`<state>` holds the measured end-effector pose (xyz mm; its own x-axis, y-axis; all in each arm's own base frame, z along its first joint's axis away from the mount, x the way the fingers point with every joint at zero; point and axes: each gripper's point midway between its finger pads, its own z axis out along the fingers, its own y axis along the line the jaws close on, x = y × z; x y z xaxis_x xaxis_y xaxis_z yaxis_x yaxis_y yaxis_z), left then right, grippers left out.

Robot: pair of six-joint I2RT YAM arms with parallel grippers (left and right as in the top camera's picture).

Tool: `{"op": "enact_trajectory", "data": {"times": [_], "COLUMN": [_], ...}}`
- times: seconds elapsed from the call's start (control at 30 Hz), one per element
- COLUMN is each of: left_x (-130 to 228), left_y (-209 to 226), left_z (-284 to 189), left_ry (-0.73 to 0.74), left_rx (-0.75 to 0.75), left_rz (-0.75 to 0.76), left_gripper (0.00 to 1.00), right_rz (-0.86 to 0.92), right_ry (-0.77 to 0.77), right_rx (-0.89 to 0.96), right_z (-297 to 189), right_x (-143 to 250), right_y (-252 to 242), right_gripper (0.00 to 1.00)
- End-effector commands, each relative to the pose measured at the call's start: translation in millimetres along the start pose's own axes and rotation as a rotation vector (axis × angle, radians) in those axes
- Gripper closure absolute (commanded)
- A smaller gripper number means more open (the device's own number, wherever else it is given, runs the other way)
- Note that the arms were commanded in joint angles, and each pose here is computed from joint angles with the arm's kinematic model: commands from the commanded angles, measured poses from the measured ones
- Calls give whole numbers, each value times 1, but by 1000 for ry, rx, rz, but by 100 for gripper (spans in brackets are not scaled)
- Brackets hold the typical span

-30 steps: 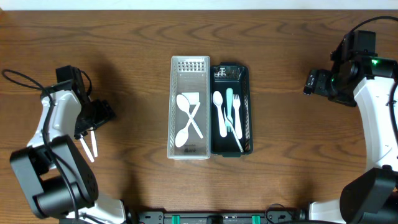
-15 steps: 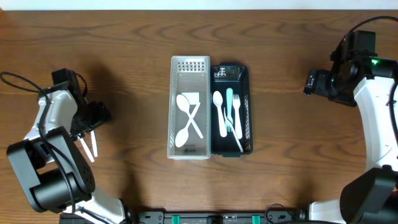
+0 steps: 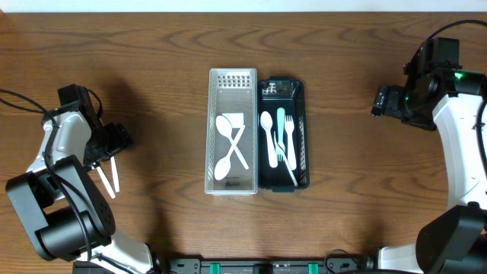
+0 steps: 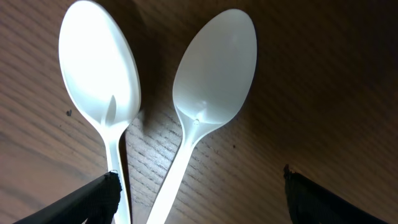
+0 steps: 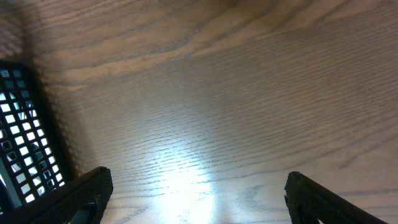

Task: Pack container
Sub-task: 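Move the left gripper to a white spoon and grasp it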

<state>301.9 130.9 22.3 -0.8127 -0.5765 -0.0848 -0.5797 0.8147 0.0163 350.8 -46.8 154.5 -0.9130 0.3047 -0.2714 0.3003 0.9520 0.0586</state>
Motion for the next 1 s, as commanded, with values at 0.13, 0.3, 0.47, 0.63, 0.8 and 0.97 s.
{"op": "enact_trajectory", "data": {"times": [0.13,0.3,0.47,0.63,0.8,0.97], "left_x": [10,16,22,24,25,25], "left_y": [-5,-5,-6,-5,-5,-5], "left_z": [22,37,49,49,49,49], "left_ry": [71,117,156,161,166,168], "left_rx": [26,21,20,19,18,17], "left_rz": [39,40,39,39,39,39], "left_gripper": [14,14,14,14,30,51], "right_rz": [-11,-11,-11,-11,-11,-11], "right_ry": [13,21,27,26,27,26], "right_rx": [5,6,8,8,8,8], "right_z": [2,2,2,2,2,2], "right_x": [2,4,6,5,6,5], "right_y": [-1,-1,-1,-1,-1,-1], "right_gripper": [8,8,8,8,8,8]}}
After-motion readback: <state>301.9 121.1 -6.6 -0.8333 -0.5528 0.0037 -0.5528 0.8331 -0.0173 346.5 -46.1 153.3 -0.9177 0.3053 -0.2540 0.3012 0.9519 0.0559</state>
